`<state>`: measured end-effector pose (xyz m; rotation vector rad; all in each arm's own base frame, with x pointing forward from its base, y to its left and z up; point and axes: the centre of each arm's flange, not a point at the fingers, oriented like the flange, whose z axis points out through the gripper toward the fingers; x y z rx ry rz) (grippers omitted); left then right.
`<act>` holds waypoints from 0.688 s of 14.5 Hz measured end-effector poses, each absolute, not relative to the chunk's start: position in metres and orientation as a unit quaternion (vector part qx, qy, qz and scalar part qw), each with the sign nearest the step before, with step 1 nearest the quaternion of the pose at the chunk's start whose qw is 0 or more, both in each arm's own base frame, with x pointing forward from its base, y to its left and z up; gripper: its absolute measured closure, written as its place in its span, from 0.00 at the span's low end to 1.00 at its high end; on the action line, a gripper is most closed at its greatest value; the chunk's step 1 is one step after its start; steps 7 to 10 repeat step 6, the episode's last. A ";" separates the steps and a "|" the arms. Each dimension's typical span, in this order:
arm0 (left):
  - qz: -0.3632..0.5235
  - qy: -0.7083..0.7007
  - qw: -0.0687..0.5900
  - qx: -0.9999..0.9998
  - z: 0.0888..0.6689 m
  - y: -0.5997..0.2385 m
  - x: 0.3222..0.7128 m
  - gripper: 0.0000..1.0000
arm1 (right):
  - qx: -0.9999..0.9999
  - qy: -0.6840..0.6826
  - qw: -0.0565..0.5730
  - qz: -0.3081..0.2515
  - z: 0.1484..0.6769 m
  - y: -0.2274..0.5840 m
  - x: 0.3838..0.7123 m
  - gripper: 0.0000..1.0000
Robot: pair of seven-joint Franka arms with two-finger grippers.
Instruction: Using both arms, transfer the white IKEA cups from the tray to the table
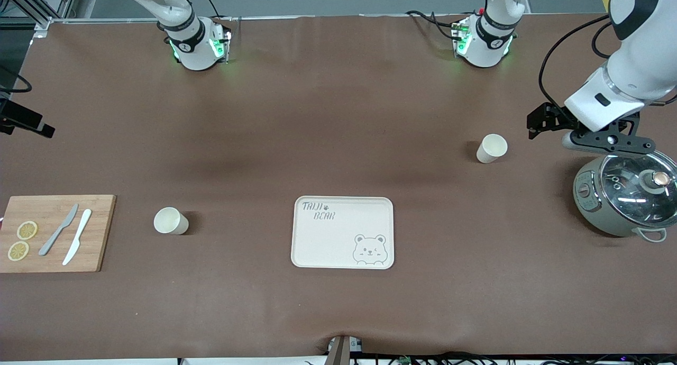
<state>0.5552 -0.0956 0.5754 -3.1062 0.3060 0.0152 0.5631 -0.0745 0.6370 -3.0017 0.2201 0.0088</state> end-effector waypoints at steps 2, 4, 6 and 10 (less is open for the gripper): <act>0.005 0.096 0.010 -0.995 0.575 -0.093 0.556 0.00 | -0.996 0.069 0.065 -0.002 0.638 -0.070 0.565 0.00; 0.005 0.095 0.010 -0.995 0.575 -0.092 0.556 0.00 | -0.997 0.062 0.055 0.000 0.637 -0.065 0.566 0.00; 0.005 0.095 0.010 -0.995 0.575 -0.093 0.556 0.00 | -0.998 0.045 0.033 0.002 0.635 -0.049 0.568 0.00; 0.005 0.095 0.010 -0.995 0.575 -0.093 0.556 0.00 | -0.998 0.045 0.033 0.002 0.635 -0.049 0.568 0.00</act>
